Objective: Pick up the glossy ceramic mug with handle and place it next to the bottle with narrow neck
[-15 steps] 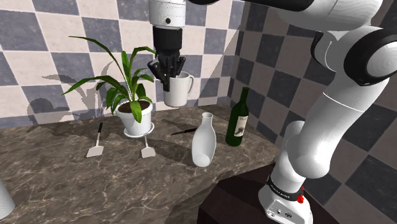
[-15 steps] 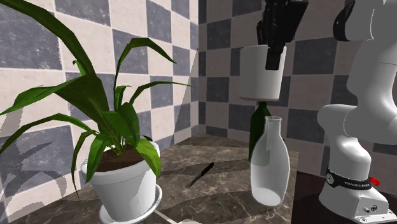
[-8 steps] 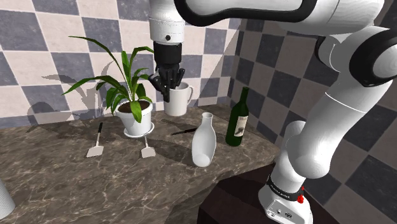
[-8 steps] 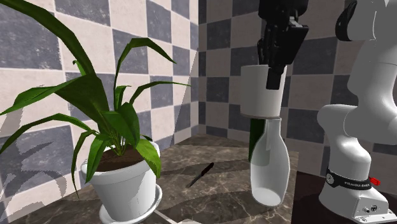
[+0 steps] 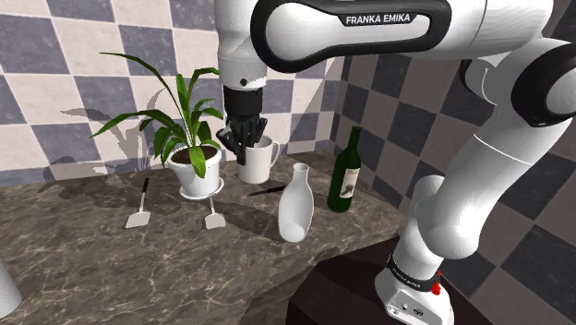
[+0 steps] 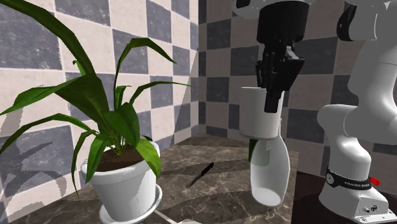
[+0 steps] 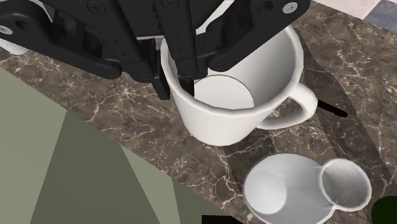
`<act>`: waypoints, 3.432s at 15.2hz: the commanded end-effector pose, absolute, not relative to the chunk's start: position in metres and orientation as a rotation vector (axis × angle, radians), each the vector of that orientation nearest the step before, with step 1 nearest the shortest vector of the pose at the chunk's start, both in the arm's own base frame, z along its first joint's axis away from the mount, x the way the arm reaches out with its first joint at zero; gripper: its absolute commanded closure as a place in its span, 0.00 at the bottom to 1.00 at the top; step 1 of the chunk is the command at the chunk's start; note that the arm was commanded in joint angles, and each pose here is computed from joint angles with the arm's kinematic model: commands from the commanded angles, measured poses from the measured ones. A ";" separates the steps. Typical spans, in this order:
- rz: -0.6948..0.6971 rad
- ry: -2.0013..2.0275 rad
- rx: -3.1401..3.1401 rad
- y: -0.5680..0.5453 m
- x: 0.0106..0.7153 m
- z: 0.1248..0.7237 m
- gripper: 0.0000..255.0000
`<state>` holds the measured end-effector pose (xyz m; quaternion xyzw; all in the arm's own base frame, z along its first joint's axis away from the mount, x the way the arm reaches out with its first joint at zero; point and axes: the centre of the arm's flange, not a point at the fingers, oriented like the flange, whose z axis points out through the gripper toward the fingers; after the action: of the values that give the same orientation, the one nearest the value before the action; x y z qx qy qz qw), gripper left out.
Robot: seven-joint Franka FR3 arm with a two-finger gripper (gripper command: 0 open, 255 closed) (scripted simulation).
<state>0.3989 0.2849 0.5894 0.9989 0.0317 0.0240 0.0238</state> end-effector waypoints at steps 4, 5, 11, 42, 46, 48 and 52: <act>0.076 0.098 3.092 0.285 0.398 0.564 1.00; 0.076 0.098 3.092 0.285 0.398 0.559 1.00; 0.076 0.098 3.092 0.285 0.398 0.527 1.00; 0.076 0.098 3.092 0.285 0.398 0.363 1.00; 0.076 0.098 3.092 0.285 0.398 0.361 1.00; 0.076 0.098 3.092 0.285 0.398 0.361 1.00; 0.076 0.098 3.092 0.285 0.398 0.361 0.00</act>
<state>0.3983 0.2847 0.3613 0.9989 0.0317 0.0244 0.0237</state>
